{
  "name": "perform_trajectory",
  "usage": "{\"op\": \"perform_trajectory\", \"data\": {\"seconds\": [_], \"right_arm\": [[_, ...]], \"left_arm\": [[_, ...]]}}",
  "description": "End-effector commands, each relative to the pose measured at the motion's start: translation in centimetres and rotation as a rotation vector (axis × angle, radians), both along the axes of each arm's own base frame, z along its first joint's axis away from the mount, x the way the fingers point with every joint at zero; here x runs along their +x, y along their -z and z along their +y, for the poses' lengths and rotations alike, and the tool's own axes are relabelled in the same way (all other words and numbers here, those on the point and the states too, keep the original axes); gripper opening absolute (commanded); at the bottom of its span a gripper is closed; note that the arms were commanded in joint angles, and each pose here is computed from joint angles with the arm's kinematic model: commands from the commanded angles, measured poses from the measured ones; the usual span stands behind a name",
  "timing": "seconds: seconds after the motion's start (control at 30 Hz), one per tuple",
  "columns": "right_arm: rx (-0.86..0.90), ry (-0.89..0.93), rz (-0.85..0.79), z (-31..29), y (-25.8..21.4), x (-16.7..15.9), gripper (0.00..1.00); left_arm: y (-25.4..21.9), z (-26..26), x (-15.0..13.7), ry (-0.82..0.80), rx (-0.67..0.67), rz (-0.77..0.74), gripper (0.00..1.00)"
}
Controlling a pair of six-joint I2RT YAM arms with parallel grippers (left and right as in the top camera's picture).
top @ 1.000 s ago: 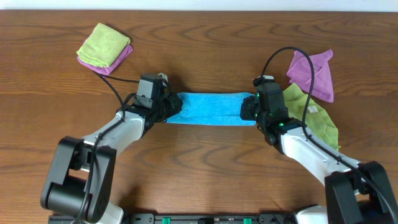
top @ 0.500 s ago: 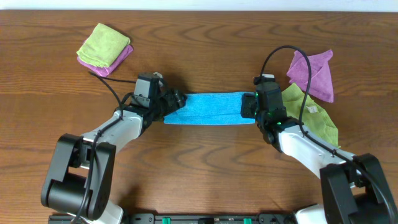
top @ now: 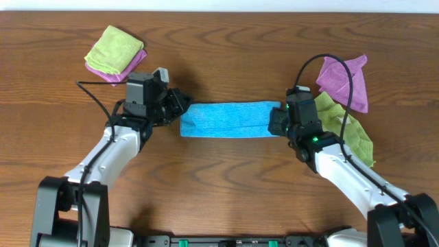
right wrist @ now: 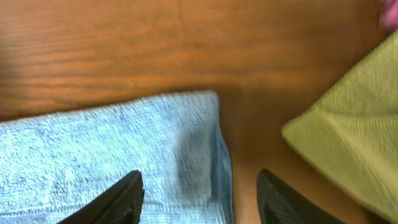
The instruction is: Fold the cloth
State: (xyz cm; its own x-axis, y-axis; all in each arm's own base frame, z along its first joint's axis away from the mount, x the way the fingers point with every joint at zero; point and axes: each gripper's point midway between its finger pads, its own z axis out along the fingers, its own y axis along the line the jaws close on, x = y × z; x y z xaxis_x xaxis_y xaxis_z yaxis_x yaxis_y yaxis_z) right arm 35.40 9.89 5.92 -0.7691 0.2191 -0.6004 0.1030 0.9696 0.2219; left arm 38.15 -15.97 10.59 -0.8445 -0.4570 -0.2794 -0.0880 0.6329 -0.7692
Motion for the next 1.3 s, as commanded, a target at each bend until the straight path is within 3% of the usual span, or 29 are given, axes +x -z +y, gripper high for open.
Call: {"op": "perform_trajectory", "data": {"seconds": [0.0, 0.43, 0.6, 0.73, 0.83, 0.9, 1.0, 1.13, 1.27], "right_arm": [[0.113, 0.131, 0.034, -0.4, -0.3, -0.1, 0.61], [0.145, 0.143, 0.094, -0.2, 1.2, -0.6, 0.65], [0.152, 0.135, 0.105, 0.0, 1.4, -0.7, 0.65], [0.146, 0.136, 0.121, 0.0, 1.7, -1.0, 0.66], [0.143, 0.137, 0.13, -0.1, 1.8, -1.2, 0.66], [0.143, 0.137, 0.129, -0.1, 1.8, -1.2, 0.66], [0.144, 0.136, 0.125, -0.1, 1.7, -1.1, 0.66], [0.144, 0.136, 0.124, -0.1, 1.7, -1.1, 0.66], [0.145, 0.136, 0.124, -0.1, 1.7, -1.1, 0.66]], "left_arm": [[0.2, -1.3, -0.6, 0.024, -0.009, 0.018, 0.06], [7.5, -2.1, -1.4, 0.012, 0.107, 0.16, 0.06], [5.1, -3.0, -0.8, 0.058, 0.026, 0.108, 0.06], [2.9, -0.5, -0.1, -0.002, 0.019, 0.094, 0.07], [4.2, 1.9, -1.6, -0.037, 0.055, 0.195, 0.2], [5.0, 3.1, -2.4, -0.061, 0.066, 0.26, 0.24], [5.2, 3.5, -2.4, -0.072, 0.083, 0.26, 0.36], [6.5, 3.0, -2.6, -0.066, 0.11, 0.28, 0.43], [7.4, 2.0, -1.6, -0.063, 0.095, 0.262, 0.45]]}}
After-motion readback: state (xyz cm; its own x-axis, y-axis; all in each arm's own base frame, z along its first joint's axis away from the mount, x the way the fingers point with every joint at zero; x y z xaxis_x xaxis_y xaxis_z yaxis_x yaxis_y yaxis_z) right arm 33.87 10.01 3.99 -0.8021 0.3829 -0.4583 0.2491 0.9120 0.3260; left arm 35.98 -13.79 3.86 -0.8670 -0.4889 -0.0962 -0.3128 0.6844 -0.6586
